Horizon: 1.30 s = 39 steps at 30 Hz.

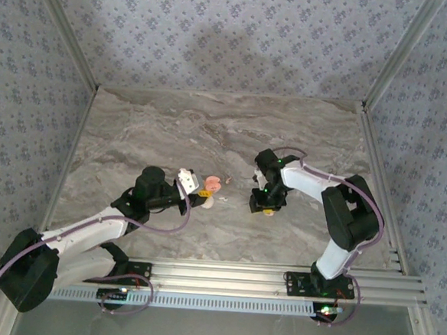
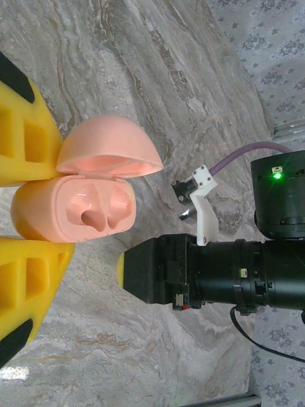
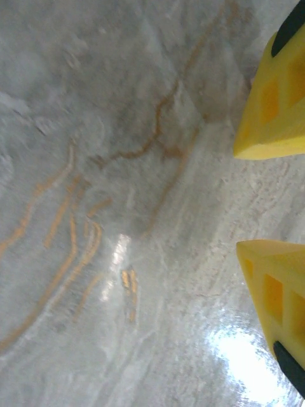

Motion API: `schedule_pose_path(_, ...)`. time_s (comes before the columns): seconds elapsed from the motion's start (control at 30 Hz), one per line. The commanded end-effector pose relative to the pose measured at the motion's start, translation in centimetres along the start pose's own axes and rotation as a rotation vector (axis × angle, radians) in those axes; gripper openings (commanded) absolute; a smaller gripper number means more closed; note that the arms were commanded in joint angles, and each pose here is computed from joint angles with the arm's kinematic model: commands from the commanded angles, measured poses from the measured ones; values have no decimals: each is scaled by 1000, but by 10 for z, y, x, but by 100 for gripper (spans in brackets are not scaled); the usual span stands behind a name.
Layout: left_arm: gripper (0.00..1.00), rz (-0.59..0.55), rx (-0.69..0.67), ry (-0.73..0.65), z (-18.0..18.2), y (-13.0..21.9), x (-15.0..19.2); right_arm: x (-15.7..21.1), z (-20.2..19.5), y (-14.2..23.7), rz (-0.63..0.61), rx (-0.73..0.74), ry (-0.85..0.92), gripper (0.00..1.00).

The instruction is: Insert the wireless bluetooth earbuds into the charging case

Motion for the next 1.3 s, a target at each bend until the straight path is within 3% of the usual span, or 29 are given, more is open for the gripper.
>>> schedule_pose_path(0.0,14,-19,-5,-21,0,1,-5,7,10,18,11,-4,22,39)
schedule_pose_path(0.27,14,-23,-3,-22,-1,2,-5,33,5,46,-63,43,-76,46)
schedule_pose_path(0.47,14,-30,0,-22,-1,1,-6,48,-18,41,-91,19,-196,55)
schedule_pose_path(0.67,14,-31,1,-21,-1,2,-7,37,-23,31,-121,-43,-212,56)
schedule_pose_path(1.27,14,-34,-23,-33,-1,6,-8,16,-29,9,-87,-25,-211,52)
Point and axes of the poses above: each hand's point on the last joint's axis, 136 mm out from that joint toward the fingers, its own y axis back along the fingers, its own z axis along the line the jaws close on, x = y × z, the point moved 10 cm from there along y, back along the fingers, and after that the axes turned 3 degrees about y, right-handed, at the moved point
